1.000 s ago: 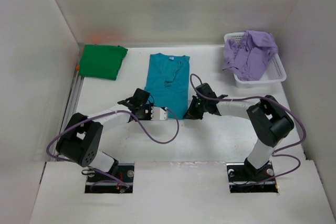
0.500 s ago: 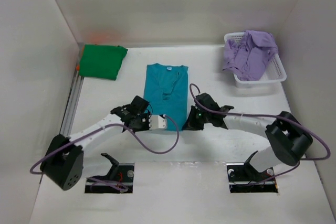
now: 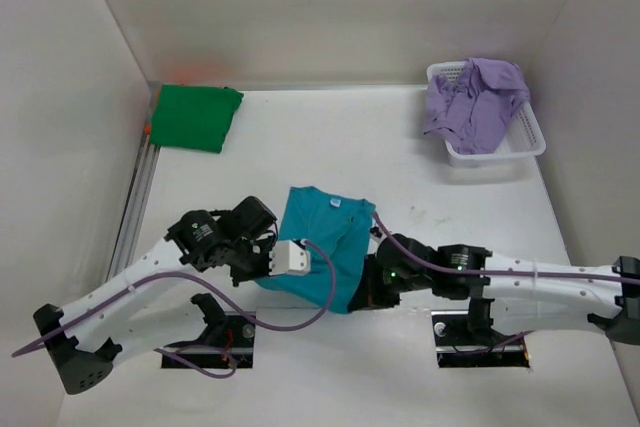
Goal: Fold and stack the t-shirts
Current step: Fold the long partially folded tshirt into a neat square, then put the neatly folded tshirt into the corner of the board with the left arm, then grab crumpled tshirt from the corner of the board with the right arm
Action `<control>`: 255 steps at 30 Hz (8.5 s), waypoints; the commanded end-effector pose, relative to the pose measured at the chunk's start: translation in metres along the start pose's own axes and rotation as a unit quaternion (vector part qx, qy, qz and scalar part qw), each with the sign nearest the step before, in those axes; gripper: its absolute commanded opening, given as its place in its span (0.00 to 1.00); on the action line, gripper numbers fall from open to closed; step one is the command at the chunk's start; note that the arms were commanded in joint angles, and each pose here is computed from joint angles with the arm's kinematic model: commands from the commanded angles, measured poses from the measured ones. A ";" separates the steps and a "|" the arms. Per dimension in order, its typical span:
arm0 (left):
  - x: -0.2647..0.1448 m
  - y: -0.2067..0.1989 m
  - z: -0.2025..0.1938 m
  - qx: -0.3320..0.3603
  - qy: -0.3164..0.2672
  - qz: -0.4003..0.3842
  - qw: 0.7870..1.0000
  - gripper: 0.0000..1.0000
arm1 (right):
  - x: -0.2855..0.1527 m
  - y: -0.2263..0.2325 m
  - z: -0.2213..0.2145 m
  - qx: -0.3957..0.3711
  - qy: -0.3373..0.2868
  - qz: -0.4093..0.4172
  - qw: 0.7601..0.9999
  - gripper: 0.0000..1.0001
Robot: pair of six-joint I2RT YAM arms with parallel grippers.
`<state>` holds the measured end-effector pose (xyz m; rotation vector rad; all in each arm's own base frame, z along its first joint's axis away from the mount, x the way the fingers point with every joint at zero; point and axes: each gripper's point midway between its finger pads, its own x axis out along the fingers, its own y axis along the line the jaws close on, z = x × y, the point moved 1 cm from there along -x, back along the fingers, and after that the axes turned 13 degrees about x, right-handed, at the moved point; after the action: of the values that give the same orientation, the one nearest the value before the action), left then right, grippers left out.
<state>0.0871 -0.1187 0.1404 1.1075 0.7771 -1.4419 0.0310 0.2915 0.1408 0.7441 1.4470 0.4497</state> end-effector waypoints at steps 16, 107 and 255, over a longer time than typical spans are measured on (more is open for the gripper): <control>-0.028 0.139 0.046 -0.147 -0.082 0.057 0.984 0.03 | -0.033 0.012 0.115 0.075 -0.134 0.029 0.988 0.00; 0.051 0.214 -0.015 -0.395 -0.106 0.150 0.900 0.64 | 0.026 -0.041 0.275 0.067 -0.254 -0.083 0.961 0.60; -0.068 0.440 -0.204 -0.432 0.065 0.438 0.785 0.66 | -0.221 -0.164 0.589 0.190 -0.582 -0.235 0.755 0.68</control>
<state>0.5129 0.0030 0.1428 0.6087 0.8773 -0.2717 0.5440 -0.0660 0.1554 0.6798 0.5218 -0.6469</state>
